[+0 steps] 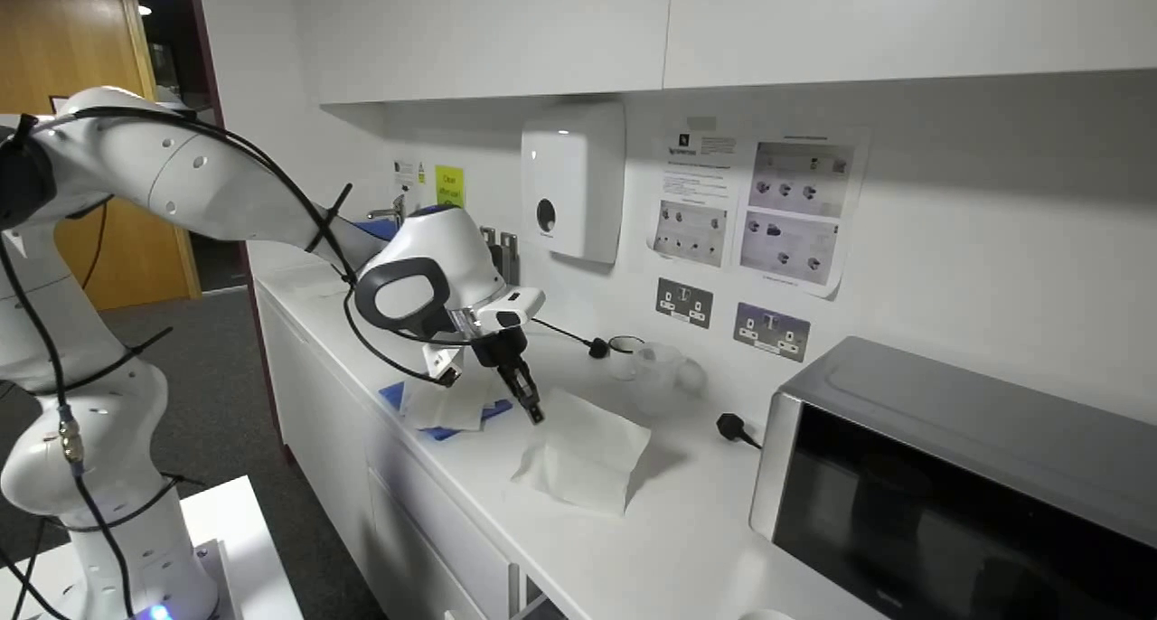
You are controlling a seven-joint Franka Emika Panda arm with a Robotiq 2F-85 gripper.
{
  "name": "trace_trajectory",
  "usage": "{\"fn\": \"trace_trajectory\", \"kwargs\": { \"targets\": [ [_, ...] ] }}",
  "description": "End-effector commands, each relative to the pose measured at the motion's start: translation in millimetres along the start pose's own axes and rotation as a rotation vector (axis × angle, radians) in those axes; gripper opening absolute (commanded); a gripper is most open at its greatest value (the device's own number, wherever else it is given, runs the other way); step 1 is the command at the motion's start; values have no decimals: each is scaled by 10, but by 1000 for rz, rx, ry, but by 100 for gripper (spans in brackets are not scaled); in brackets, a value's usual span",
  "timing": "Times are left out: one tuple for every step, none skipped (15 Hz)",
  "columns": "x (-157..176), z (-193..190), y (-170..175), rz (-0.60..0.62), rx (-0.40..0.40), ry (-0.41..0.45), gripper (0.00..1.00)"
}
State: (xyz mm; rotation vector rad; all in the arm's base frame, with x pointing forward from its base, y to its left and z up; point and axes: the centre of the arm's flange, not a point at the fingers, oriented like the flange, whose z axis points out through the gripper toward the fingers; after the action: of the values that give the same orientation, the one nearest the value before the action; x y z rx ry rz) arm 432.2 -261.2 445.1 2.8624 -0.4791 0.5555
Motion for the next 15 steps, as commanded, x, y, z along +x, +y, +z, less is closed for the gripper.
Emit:
{"fn": "trace_trajectory", "kwargs": {
  "targets": [
    [13,114,-50,9,9,5,0],
    [7,150,-55,8,12,-3,0],
    [0,177,-56,5,15,-9,0],
    [1,204,-56,8,21,-18,0],
    [-3,227,-54,7,27,-24,0],
    [-7,248,-52,11,34,-31,0],
    [-10,262,-52,17,41,-34,0],
    [-12,271,-58,22,46,-38,0],
    [-13,274,-67,25,51,-43,1],
    [-14,277,-75,28,59,-45,27],
    [-15,280,-84,31,65,-47,27],
    [-18,285,-88,33,68,-49,33],
    [-23,287,-86,37,70,-51,40],
    [-29,287,-82,39,73,-52,49],
    [-39,291,-73,41,78,-51,55]
  ]
}}
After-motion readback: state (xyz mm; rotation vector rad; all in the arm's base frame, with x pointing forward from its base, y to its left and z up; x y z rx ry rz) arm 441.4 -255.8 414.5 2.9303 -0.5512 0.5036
